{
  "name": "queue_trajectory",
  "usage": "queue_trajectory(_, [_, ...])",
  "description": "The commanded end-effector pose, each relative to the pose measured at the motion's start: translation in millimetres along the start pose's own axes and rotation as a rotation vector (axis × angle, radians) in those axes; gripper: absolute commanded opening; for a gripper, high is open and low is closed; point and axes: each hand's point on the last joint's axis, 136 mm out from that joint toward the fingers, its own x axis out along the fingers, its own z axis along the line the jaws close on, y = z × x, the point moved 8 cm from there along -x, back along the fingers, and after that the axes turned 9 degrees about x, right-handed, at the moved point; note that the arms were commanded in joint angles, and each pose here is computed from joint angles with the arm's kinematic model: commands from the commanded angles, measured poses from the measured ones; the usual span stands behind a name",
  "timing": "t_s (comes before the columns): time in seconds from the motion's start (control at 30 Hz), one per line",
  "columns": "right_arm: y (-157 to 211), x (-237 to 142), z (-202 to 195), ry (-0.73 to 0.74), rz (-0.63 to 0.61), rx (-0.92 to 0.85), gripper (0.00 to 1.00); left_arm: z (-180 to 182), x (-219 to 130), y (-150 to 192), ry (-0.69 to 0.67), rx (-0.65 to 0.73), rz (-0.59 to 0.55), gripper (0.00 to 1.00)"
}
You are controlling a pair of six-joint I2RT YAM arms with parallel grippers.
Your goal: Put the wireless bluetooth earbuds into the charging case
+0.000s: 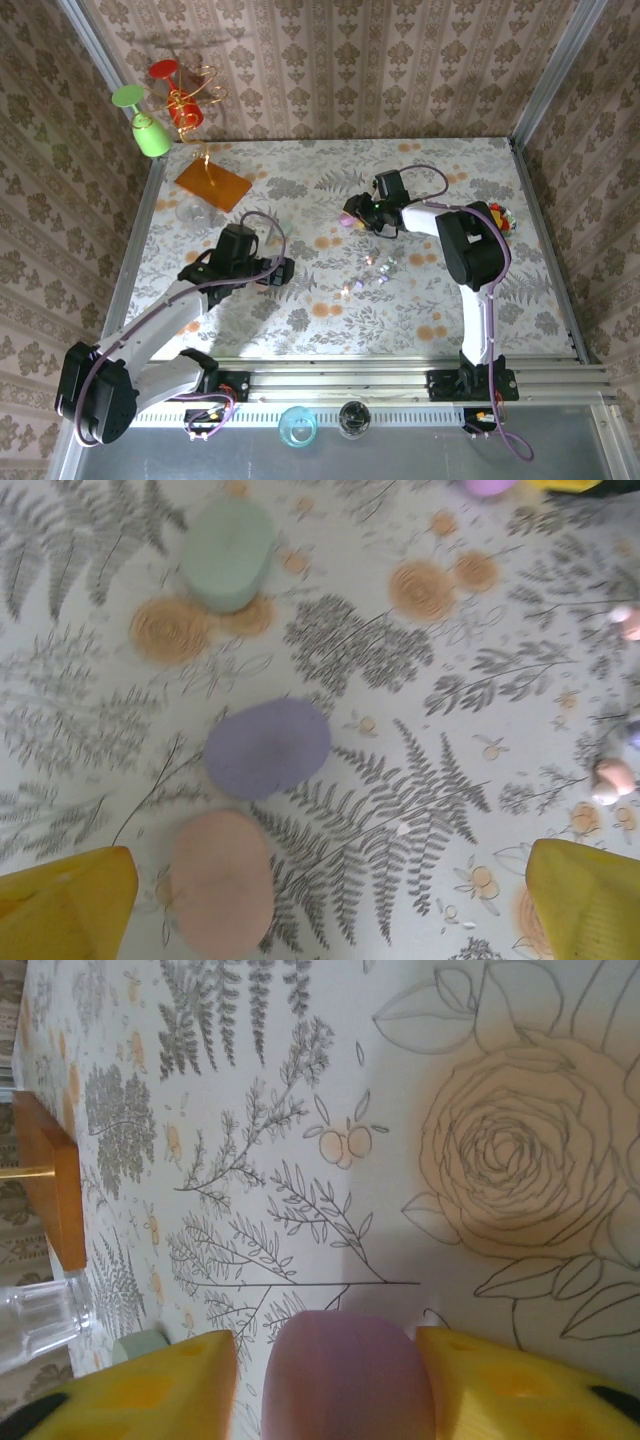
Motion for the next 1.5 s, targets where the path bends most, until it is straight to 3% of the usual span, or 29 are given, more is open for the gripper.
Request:
queue_trajectory(0.0, [-8,-19,-12,0.078,-0.079,-0.005,0.62,8,0,13,-0.094,-0.082,0.068,1.00])
queue_trajectory(0.2, [-14,-54,-13,0.034,-0.131,0.005,0.75,14,4,20,-0.192,-0.025,0.159,1.00])
queue_trajectory(0.3, [-11,-70,-13,0.011,-0.149,0.005,0.76,18,14,25,-0.253,-0.053,0.237,1.00])
queue_trajectory(0.5, [1,-93,-14,-0.011,-0.160,-0.019,0.75,11,40,33,-0.198,-0.084,0.385,1.00])
queue_trajectory(0.73, [8,-106,-14,-0.009,-0.156,-0.035,0.74,16,58,39,-0.217,-0.100,0.427,0.72])
queue_trajectory(1.03, [13,-116,-7,-0.070,-0.159,-0.019,0.73,21,64,40,-0.173,-0.128,0.395,0.43])
queue_trajectory(1.27, [21,-131,3,-0.102,-0.133,-0.066,0.73,21,61,42,-0.158,-0.117,0.394,0.35])
queue_trajectory(1.47, [45,-149,19,-0.130,-0.019,-0.180,0.72,13,38,27,-0.072,-0.061,0.290,0.33])
